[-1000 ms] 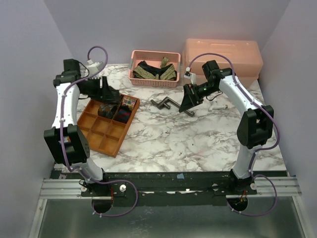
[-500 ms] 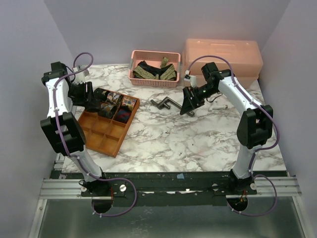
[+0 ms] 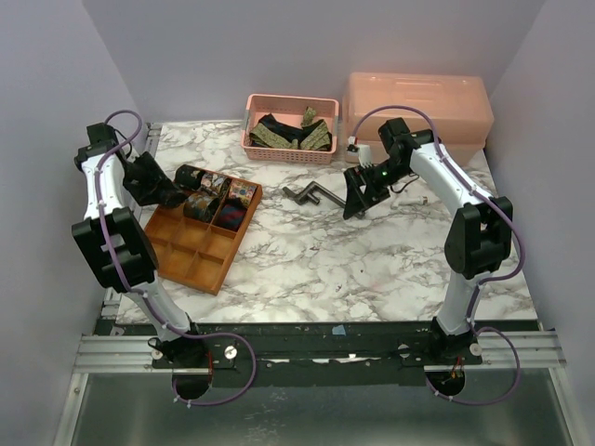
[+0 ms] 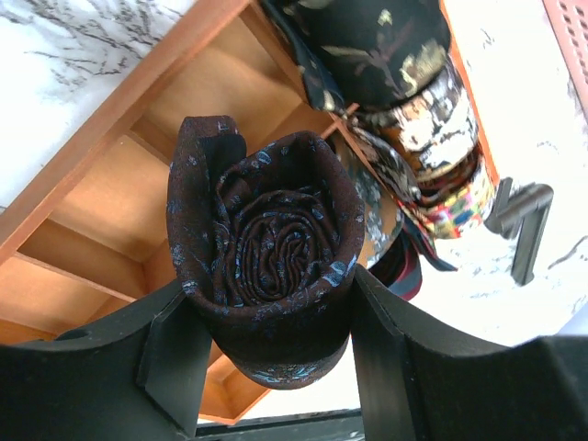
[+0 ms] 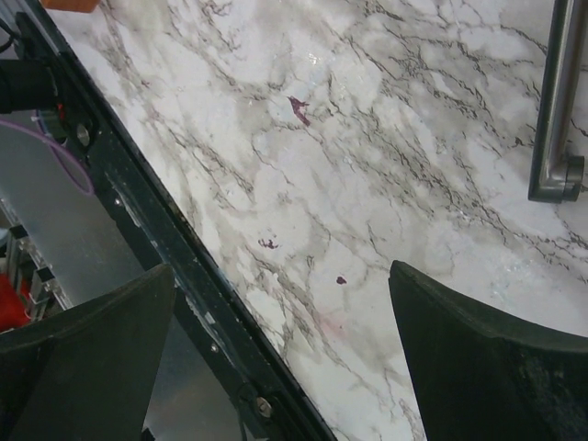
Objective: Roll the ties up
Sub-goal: Place the tie in the storage box.
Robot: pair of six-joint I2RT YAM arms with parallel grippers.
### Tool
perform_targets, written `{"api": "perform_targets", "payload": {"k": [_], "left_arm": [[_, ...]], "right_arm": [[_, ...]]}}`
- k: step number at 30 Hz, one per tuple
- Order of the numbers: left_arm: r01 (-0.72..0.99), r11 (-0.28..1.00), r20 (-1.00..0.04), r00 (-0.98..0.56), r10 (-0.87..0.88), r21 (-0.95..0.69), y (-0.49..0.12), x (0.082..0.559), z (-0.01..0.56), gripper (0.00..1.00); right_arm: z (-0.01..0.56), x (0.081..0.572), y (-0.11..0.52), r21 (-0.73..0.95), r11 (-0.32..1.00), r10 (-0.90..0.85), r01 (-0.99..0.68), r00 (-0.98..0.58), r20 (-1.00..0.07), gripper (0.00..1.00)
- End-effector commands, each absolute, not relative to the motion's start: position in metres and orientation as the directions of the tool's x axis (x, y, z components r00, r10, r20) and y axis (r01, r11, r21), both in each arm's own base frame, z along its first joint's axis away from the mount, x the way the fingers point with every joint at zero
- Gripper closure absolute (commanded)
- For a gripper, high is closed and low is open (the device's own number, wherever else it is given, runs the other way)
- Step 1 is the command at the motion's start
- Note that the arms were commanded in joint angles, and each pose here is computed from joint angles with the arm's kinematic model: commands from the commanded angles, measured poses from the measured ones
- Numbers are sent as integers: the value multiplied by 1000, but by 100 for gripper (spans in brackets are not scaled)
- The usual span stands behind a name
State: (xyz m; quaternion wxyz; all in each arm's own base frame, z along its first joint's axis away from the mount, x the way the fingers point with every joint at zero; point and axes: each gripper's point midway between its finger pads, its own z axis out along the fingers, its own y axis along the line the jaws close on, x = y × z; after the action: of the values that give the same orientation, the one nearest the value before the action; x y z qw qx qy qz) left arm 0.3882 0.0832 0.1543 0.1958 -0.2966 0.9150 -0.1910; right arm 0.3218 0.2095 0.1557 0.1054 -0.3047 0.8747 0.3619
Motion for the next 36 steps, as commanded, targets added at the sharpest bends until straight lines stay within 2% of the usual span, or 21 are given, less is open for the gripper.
{"api": "perform_targets", "payload": {"k": [1, 15, 24, 32, 36], "left_arm": [[-631, 656, -201, -640, -742, -413, 103, 394, 137, 100], [-684, 564, -98, -593, -799, -462, 101, 414, 113, 100], [-675, 553, -85, -594, -800, -488, 90, 432, 112, 100], [-607, 545, -105, -607, -788, -578, 70, 451, 142, 100], [-639, 553, -90, -607, -789, -535, 73, 444, 124, 100]], "right_arm": [[162, 320, 195, 512, 582, -495, -632, -775, -393, 0], [146, 312, 184, 489, 623, -514, -611, -790, -333, 0], [139, 315, 179, 471, 642, -526, -605, -795, -304, 0], [134, 316, 179, 475, 645, -530, -599, -798, -288, 0], [133, 318, 180, 478, 644, -530, -598, -799, -286, 0]]}}
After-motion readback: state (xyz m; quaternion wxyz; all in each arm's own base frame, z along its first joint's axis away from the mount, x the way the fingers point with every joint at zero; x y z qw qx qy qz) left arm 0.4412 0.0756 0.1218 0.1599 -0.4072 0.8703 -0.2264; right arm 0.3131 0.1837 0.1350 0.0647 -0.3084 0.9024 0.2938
